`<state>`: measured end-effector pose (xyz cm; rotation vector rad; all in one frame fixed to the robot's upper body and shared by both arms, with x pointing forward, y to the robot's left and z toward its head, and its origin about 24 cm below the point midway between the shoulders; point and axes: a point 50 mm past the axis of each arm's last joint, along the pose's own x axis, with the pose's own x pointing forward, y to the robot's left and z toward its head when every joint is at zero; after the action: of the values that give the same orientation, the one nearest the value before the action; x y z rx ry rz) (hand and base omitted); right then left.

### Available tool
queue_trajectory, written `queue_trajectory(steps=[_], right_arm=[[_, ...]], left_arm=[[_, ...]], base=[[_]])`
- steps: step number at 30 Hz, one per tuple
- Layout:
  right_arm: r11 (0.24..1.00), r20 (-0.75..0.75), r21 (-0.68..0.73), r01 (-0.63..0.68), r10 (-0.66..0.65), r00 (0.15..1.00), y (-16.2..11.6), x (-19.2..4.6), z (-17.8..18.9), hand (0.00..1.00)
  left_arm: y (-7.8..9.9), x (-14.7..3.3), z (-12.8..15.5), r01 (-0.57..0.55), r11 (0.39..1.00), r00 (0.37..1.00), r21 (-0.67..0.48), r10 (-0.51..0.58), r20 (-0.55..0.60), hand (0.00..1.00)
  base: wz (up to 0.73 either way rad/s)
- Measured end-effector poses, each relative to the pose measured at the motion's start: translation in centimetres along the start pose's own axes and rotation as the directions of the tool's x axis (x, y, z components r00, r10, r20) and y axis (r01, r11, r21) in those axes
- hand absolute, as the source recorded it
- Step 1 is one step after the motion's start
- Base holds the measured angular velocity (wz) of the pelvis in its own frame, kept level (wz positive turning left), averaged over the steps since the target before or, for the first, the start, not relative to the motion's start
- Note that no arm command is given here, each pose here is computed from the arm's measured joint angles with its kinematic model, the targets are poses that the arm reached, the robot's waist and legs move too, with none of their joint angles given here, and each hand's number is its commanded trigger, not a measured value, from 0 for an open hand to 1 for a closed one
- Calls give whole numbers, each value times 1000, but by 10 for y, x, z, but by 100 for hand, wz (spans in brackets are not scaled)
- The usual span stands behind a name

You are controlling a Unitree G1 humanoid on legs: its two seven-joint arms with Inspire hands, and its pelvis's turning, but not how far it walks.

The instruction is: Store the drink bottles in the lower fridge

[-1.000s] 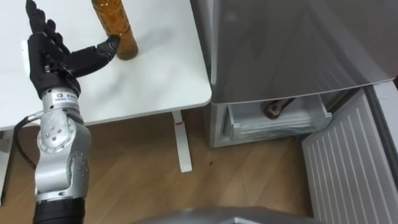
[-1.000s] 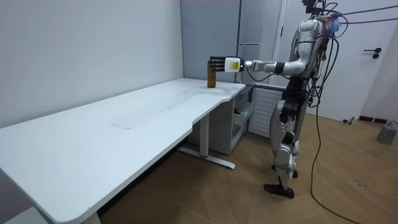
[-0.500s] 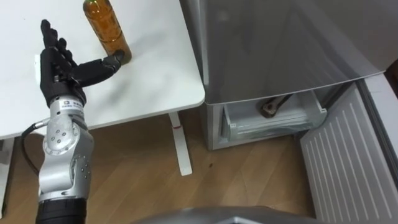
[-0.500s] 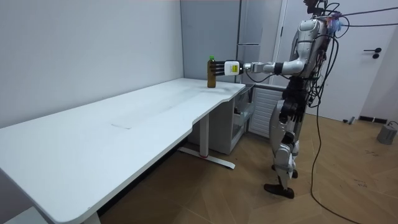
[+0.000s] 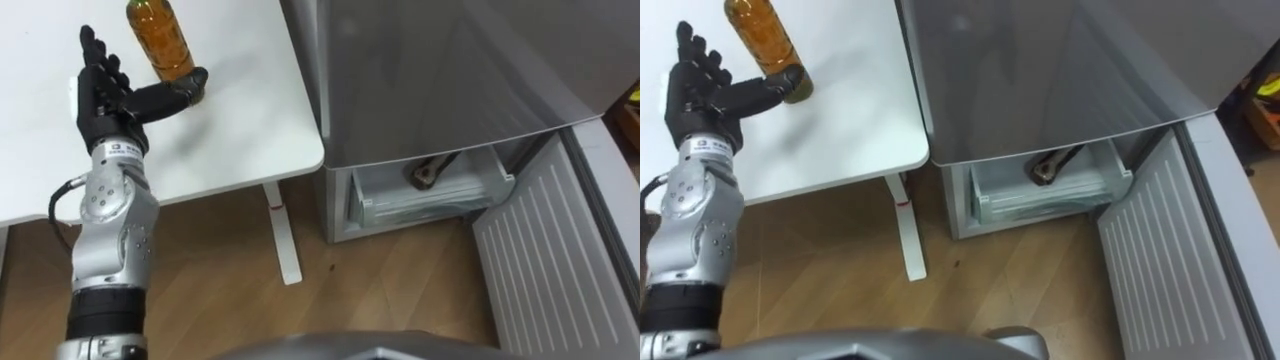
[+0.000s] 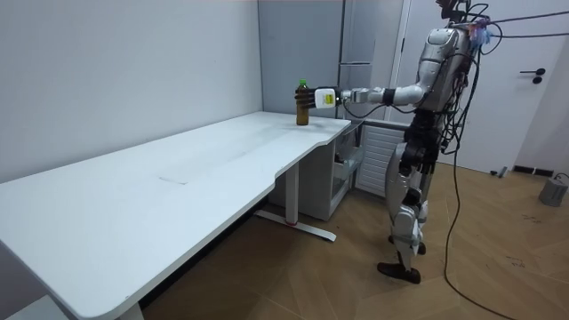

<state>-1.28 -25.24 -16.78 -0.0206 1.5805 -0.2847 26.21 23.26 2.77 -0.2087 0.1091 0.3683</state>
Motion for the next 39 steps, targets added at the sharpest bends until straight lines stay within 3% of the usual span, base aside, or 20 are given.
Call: queue_trajectory(steps=[9, 20, 29, 39], right_arm=[[999, -31, -28, -29, 28, 999, 0, 0, -7, 0], [999, -30, -32, -21, 20, 999, -2, 0, -7, 0], [998, -38, -67, -19, 17, 999, -4, -1, -10, 0], [998, -38, -69, 0, -3, 999, -13, -1, -10, 0]], left_arm=[[5, 14, -7, -23, 1000, 996, 20, 24, -80, 0], [27, 26, 4, -92, 991, 993, 98, 98, -64, 0], [47, 40, 15, -173, 980, 982, 97, 180, -60, 0], [50, 42, 18, -183, 977, 980, 108, 189, -55, 0]], base=[[-13], [-9], [-7], [0]])
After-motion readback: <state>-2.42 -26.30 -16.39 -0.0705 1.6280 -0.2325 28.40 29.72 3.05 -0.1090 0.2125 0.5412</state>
